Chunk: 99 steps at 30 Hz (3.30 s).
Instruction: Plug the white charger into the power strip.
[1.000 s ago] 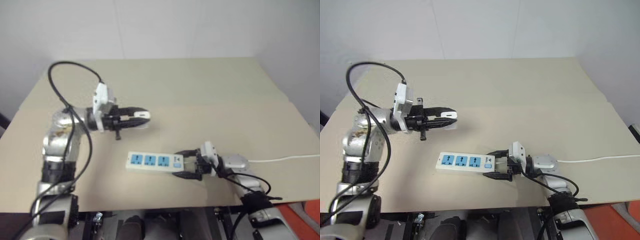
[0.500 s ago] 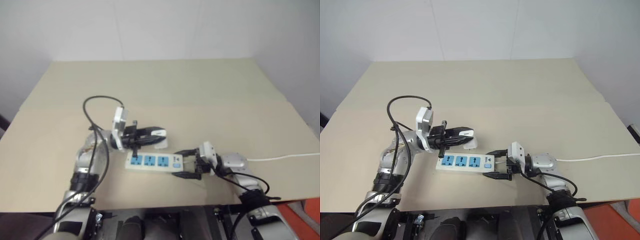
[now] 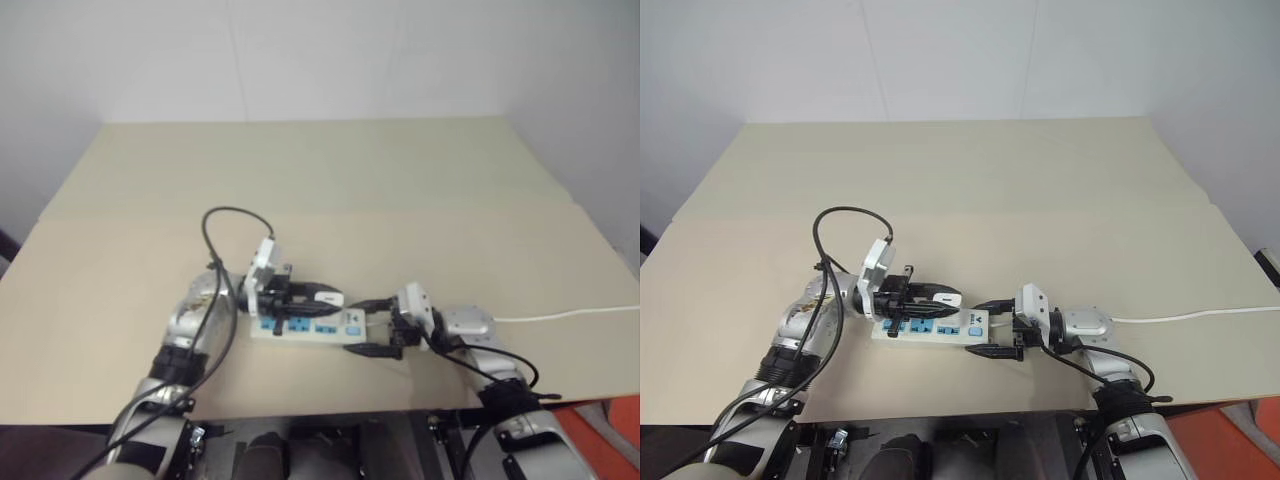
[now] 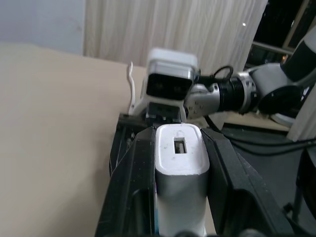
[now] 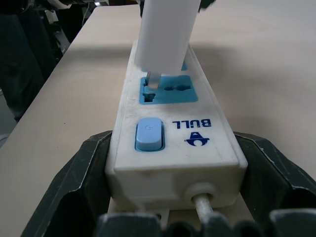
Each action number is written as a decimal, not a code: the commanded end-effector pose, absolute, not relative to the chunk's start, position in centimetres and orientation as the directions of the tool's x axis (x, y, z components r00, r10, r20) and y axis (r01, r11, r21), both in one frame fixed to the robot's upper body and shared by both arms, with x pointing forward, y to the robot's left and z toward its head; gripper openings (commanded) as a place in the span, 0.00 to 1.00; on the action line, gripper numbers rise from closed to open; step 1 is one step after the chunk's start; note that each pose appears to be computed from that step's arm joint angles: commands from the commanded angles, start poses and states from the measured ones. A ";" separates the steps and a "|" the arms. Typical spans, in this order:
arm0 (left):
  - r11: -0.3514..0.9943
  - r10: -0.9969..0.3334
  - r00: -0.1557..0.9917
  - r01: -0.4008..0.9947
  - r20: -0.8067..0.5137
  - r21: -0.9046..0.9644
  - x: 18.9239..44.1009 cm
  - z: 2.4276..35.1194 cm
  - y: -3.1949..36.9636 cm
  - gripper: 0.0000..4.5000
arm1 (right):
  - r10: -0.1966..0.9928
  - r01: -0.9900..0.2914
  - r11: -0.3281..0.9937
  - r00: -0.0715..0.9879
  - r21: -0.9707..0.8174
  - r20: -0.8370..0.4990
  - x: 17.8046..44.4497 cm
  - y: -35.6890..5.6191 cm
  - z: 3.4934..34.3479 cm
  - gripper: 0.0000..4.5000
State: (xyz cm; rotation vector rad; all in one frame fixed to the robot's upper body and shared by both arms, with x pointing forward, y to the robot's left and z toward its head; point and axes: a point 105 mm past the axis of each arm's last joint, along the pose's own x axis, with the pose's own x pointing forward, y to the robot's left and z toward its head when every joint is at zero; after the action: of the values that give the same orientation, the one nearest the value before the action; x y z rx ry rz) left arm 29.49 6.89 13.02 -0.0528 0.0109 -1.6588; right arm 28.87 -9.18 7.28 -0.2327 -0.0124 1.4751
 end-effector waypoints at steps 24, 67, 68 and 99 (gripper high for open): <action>-0.088 -0.993 -0.091 0.995 -0.073 -0.038 29.1 10.0 8.2 0.23 | 0.983 -0.991 0.044 0.065 -0.122 -0.170 28.0 -8.2 5.7 0.76; -0.030 -0.972 -0.052 0.994 -0.228 -0.101 28.2 5.2 9.5 0.94 | 0.983 -0.993 0.031 0.052 -0.117 -0.177 27.9 -7.9 5.5 0.76; -0.030 -0.973 -0.052 0.995 -0.227 -0.099 28.2 5.2 9.5 1.00 | 0.983 -0.993 0.031 0.051 -0.117 -0.178 27.9 -7.9 5.5 0.76; 0.366 -0.836 0.406 0.914 -0.368 0.177 23.0 14.8 27.8 1.00 | 0.937 -0.908 0.187 0.280 -0.376 -0.208 26.1 -20.5 12.6 0.99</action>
State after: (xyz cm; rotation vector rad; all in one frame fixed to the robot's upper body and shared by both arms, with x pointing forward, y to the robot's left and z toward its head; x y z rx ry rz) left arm 23.37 27.21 13.47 0.3297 0.2683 -1.1491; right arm 26.52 -20.09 10.66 -0.4321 -0.0007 1.2987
